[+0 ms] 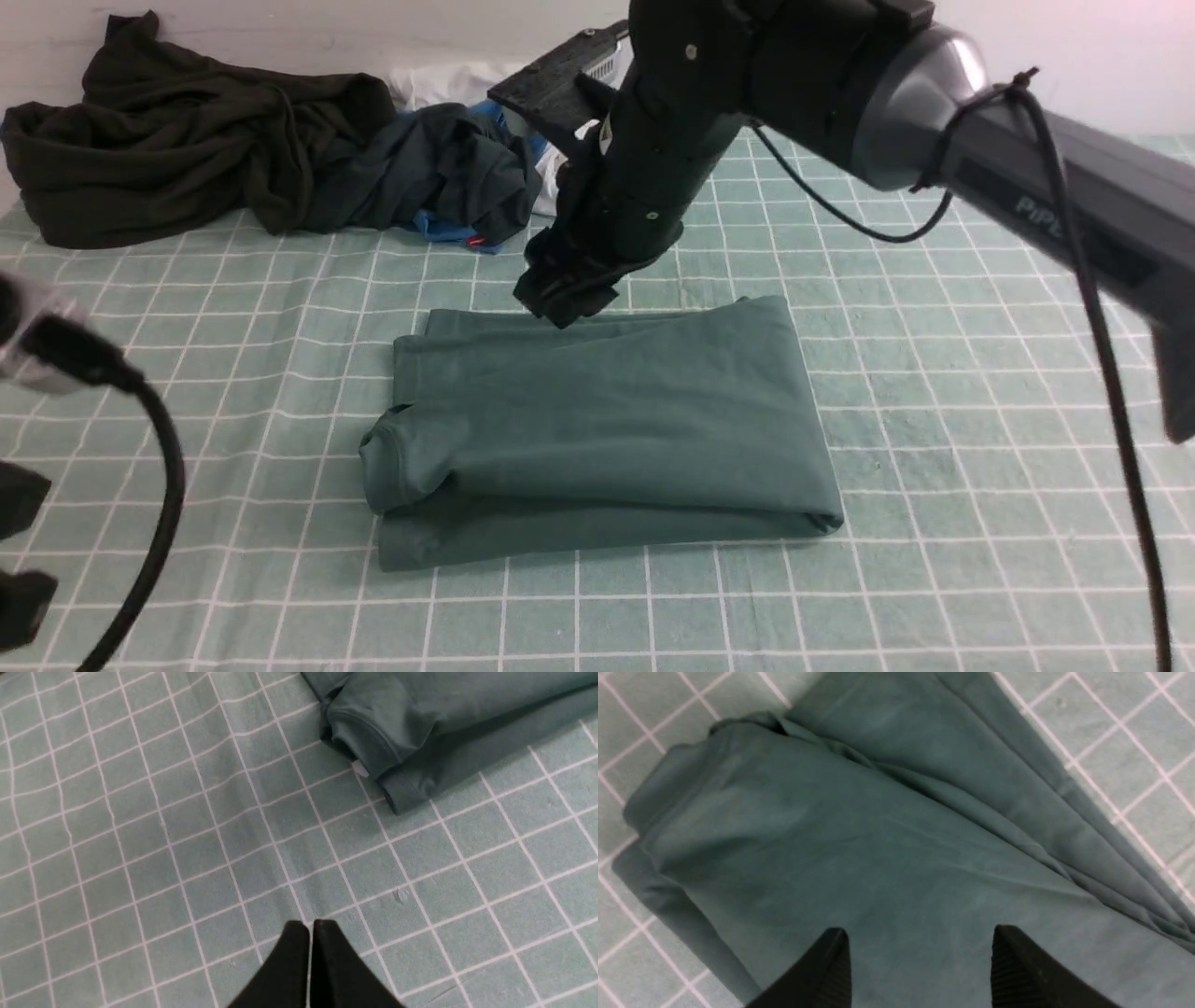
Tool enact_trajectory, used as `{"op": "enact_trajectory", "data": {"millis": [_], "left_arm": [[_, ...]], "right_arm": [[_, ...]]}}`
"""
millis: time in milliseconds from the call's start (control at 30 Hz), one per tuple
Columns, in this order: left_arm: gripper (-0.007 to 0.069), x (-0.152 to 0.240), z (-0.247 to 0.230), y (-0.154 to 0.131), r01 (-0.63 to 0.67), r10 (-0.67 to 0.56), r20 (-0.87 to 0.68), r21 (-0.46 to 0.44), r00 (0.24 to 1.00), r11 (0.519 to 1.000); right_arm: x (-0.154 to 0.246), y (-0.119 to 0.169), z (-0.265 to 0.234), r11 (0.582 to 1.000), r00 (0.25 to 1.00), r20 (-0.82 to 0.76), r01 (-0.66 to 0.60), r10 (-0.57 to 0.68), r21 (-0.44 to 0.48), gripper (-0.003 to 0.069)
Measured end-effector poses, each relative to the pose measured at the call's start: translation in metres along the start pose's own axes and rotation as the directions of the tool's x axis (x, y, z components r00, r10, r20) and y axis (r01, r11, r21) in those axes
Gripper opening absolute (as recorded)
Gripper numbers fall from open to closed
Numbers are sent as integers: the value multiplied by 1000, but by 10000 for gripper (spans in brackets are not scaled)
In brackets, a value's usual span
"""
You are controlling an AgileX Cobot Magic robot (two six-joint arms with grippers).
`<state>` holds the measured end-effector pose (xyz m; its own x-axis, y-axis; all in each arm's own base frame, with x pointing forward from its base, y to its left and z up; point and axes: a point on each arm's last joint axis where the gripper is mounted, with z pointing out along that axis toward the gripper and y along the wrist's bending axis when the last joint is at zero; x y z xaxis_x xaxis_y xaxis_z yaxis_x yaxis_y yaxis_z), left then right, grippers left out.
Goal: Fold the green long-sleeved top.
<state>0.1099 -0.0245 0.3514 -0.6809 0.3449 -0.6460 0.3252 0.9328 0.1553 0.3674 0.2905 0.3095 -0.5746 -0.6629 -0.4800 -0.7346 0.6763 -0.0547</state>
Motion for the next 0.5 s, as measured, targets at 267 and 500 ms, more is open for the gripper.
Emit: {"op": "enact_trajectory", "data": {"millis": [267,500], "left_arm": [[-3,78,-12,-10,101,-98,212,-7,972,995],[-3,113,-9,-15,129,-122,317,-3,941,992]], "right_arm": [[53,15,-103,1000,999,48,8,-7,-22,160],[134,31,-181,1000,956,292,-11,4,21,-1]]}}
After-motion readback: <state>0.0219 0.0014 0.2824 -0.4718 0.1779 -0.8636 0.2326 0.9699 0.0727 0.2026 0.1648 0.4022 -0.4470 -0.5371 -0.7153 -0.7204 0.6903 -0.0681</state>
